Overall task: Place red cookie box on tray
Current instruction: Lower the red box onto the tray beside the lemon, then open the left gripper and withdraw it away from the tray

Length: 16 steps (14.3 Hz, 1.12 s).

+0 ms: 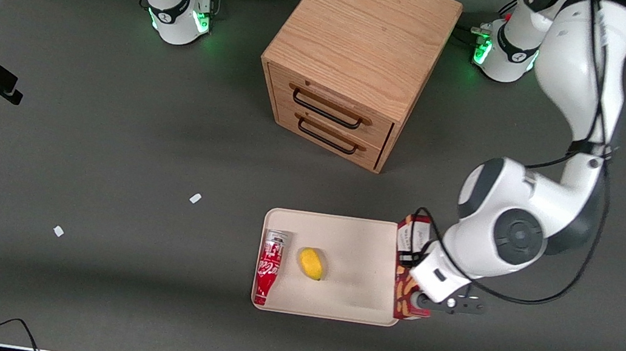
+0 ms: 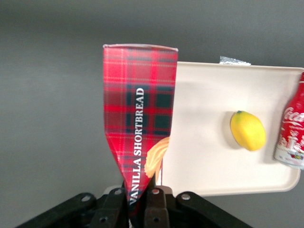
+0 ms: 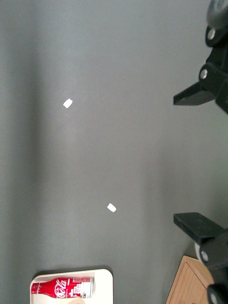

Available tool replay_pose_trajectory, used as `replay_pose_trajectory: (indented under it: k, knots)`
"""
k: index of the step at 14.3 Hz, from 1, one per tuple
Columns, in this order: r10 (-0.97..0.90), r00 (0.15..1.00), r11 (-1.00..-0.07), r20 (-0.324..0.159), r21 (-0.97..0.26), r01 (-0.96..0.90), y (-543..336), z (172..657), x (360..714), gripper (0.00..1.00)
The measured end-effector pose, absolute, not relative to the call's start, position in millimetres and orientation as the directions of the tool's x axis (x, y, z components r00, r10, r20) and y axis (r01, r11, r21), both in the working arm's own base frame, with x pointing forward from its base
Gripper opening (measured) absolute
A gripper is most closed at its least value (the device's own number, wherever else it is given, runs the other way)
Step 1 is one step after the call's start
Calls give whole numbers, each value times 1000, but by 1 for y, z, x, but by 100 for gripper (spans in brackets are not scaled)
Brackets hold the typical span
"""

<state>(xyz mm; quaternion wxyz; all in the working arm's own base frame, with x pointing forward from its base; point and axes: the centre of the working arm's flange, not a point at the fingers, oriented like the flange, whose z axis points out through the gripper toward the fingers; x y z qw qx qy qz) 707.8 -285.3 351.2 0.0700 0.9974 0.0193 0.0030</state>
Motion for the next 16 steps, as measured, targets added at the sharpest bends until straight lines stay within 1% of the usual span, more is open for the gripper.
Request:
replay_pose_trajectory:
  k: [3, 5, 7, 10, 12, 13, 14, 15, 16]
  knots:
    - [34, 999, -993, -6, 116, 34, -300, 288, 708, 11]
    - [33, 999, -994, -25, 103, 36, -302, 262, 706, 11]
    - [33, 999, -995, -39, 96, 37, -305, 251, 704, 11]
    - [48, 998, -995, -47, 90, 52, -307, 245, 702, 12]
    - [51, 998, -994, -35, 92, 54, -307, 245, 703, 28]
    - [54, 998, -994, -21, 98, 56, -307, 245, 705, 38]
    - [56, 998, -993, -12, 101, 57, -307, 244, 705, 50]
    - [58, 998, -993, -6, 103, 58, -307, 244, 706, 60]
    - [59, 998, -993, -2, 105, 59, -307, 245, 706, 72]
